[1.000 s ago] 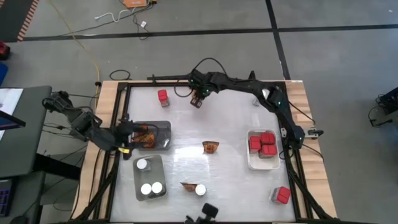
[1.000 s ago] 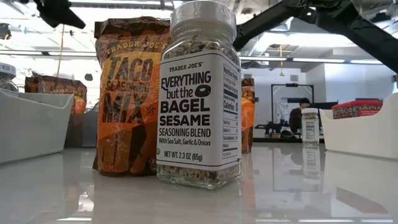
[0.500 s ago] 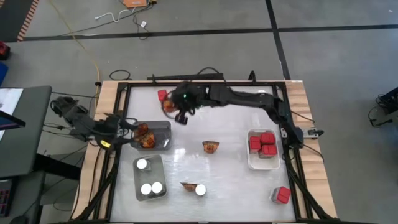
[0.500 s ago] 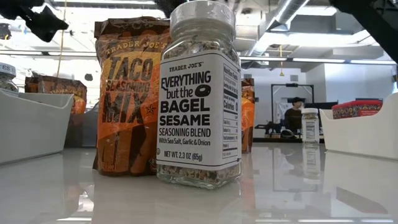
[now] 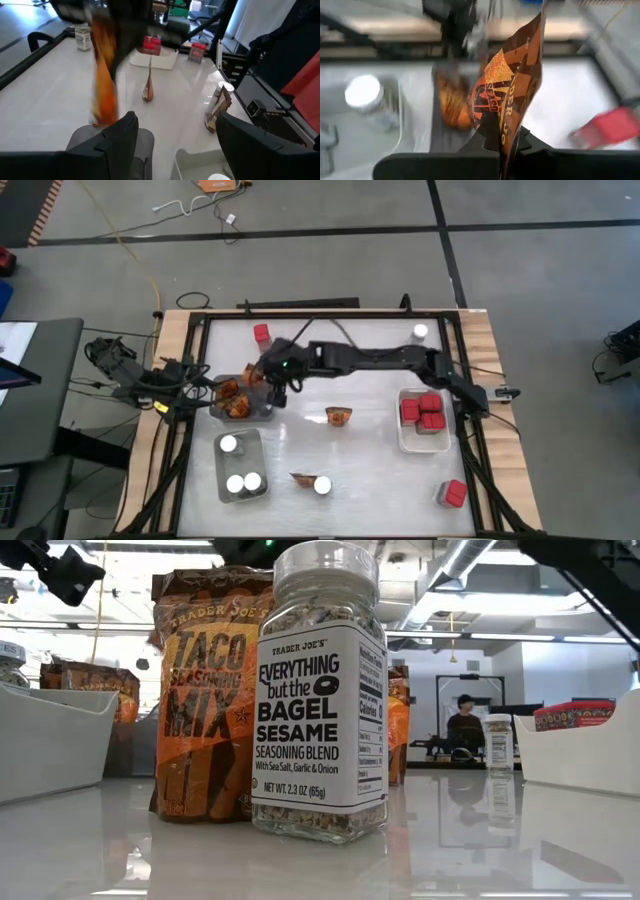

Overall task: Sort spices by type
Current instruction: Put the orange spice pack into the black bin

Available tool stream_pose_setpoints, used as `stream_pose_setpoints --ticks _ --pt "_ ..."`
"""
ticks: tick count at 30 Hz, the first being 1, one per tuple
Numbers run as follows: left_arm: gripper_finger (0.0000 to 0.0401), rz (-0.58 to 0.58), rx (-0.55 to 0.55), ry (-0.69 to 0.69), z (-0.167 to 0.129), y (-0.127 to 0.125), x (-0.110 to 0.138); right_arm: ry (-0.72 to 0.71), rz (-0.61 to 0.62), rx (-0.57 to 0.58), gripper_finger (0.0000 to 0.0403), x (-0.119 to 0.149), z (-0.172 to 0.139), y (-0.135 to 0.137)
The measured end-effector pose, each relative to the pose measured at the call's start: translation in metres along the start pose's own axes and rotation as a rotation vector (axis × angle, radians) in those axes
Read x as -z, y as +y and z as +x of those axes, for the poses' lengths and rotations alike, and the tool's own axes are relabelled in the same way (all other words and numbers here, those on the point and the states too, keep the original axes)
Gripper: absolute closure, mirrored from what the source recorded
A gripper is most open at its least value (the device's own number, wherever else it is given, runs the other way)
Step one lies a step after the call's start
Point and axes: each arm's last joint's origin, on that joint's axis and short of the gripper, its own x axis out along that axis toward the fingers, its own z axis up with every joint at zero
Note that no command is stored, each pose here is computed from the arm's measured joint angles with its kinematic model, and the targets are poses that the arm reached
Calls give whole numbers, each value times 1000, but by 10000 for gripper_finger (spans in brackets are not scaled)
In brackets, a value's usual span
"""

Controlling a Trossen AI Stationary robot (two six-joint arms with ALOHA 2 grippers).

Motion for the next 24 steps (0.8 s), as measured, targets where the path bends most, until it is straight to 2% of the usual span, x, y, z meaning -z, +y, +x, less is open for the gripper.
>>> stream_pose_setpoints --ticks 6,12,18,24 --pt "145 1 11 3 0 0 0 18 14 0 386 6 23 -2" --pt "145 0 11 3 0 0 0 145 11 10 386 38 60 -6" --pt "145 0 10 3 0 0 0 154 14 10 386 45 71 -6" --pt "145 0 9 2 0 0 0 181 11 13 343 52 77 -8"
